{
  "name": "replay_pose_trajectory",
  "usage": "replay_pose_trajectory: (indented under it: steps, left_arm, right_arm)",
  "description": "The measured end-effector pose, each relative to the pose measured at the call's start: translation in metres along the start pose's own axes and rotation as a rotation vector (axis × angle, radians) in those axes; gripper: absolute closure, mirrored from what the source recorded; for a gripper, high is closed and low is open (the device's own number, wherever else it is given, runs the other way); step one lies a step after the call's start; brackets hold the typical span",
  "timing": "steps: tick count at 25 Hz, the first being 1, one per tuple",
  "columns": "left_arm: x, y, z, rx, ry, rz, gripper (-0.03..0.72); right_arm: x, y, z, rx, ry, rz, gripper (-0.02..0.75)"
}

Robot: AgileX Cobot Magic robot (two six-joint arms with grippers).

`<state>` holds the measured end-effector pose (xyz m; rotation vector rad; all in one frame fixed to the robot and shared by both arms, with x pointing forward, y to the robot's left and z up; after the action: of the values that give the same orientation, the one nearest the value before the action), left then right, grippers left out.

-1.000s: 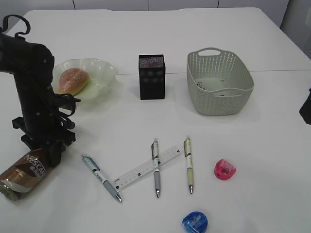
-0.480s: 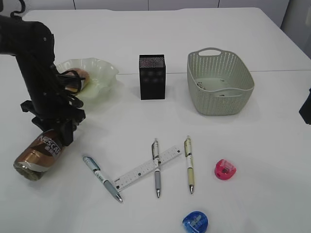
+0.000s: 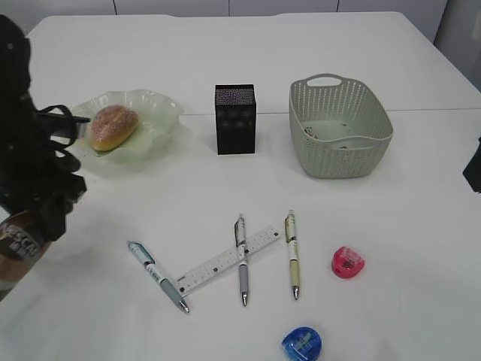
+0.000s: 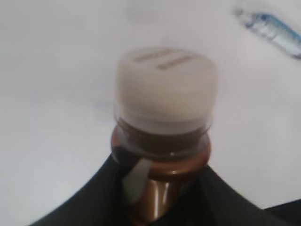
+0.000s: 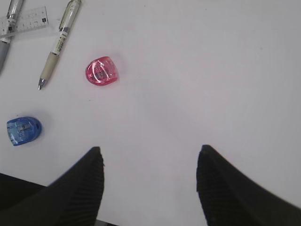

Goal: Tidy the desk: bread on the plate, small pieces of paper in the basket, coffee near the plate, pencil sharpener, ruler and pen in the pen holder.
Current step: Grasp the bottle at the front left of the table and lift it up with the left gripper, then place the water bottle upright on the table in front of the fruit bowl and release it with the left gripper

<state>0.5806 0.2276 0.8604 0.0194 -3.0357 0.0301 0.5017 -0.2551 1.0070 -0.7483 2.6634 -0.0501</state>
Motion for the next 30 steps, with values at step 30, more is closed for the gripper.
replay_pose_trajectory:
  steps: [30]
  left_arm:
    - [-0.044,0.020,-0.089,0.260,-1.328,-0.214,0.445]
  right_arm:
    - [0.002,0.001,0.000,-0.004,0.010,0.000,0.251]
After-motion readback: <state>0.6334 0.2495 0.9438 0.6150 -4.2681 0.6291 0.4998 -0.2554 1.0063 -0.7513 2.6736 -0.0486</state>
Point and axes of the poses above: a point on each arm's last joint axis where the gripper is mounted, z pointing out along that axis toward the gripper, y along the wrist's bending axis when the last joint is at zero, x = y × z, the point moved 10 cm from there along z, pointing out along that axis toward the gripper, and after that the axes turned 15 degrees about -z, right-handed, at the moved point
